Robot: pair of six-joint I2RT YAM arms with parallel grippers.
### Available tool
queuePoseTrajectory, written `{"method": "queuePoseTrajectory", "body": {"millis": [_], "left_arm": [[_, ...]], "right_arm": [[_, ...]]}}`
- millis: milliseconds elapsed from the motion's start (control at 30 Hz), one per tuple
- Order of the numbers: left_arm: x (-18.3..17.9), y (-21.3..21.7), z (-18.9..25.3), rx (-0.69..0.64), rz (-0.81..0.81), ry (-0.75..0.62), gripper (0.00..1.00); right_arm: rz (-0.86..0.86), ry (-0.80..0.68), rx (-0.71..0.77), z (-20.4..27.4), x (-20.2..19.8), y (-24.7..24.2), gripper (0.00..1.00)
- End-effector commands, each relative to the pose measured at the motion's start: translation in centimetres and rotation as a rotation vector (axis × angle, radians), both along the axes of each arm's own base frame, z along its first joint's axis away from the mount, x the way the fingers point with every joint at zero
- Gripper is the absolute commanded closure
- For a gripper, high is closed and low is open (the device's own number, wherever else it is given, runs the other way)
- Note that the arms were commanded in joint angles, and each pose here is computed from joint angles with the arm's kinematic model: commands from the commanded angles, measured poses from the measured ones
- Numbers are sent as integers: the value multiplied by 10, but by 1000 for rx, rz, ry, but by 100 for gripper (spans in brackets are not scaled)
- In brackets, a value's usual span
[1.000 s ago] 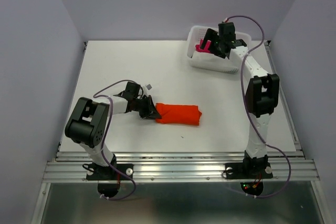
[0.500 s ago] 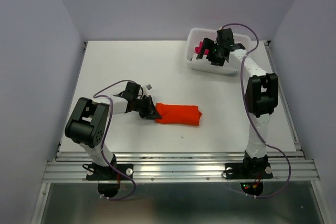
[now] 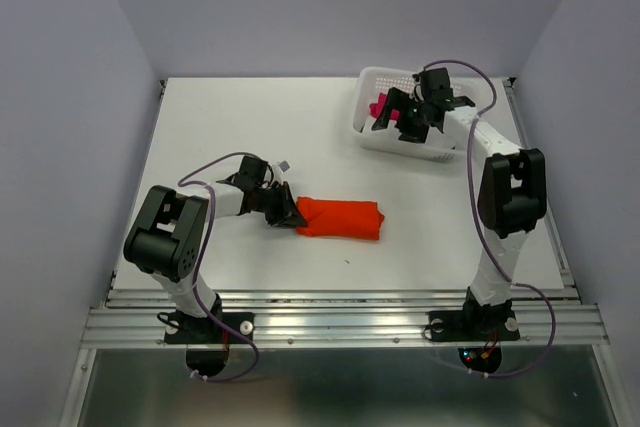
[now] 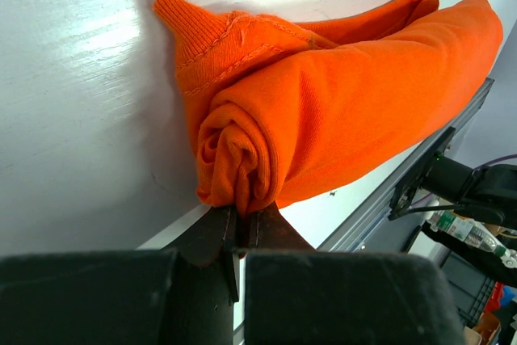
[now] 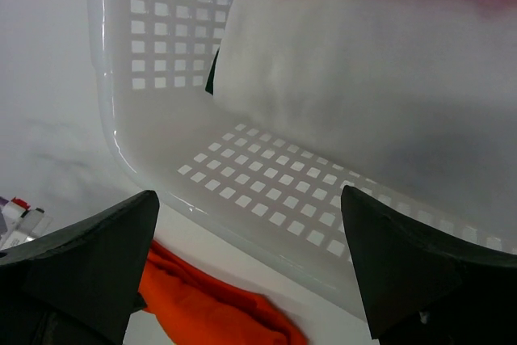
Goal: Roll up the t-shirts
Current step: Move the bin to the center of the board.
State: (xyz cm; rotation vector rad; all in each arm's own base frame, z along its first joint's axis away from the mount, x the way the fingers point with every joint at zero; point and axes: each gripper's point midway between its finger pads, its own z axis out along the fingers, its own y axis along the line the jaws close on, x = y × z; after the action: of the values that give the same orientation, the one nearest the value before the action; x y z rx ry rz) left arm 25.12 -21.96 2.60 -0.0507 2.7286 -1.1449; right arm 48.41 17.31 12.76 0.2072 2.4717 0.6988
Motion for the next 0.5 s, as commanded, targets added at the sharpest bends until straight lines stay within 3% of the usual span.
{"method": "queuePoseTrajectory", "body": {"millis": [0,133,267,467], "left_arm": [[-1,3,2,31,-15,-16,100],[-2,3,3,31,-18,-21,100],[-2,4,4,36,-13,-24,100],[-1,4,5,39,-15,-28,100]], "right_arm": [[5,-30,79,28,-22,8,0],[-65,-80,14,40,-19,-8,0],[-126,-199,-46,88,-21,-27,0],[-93,-207,-74,106,-67,-37,0]]}}
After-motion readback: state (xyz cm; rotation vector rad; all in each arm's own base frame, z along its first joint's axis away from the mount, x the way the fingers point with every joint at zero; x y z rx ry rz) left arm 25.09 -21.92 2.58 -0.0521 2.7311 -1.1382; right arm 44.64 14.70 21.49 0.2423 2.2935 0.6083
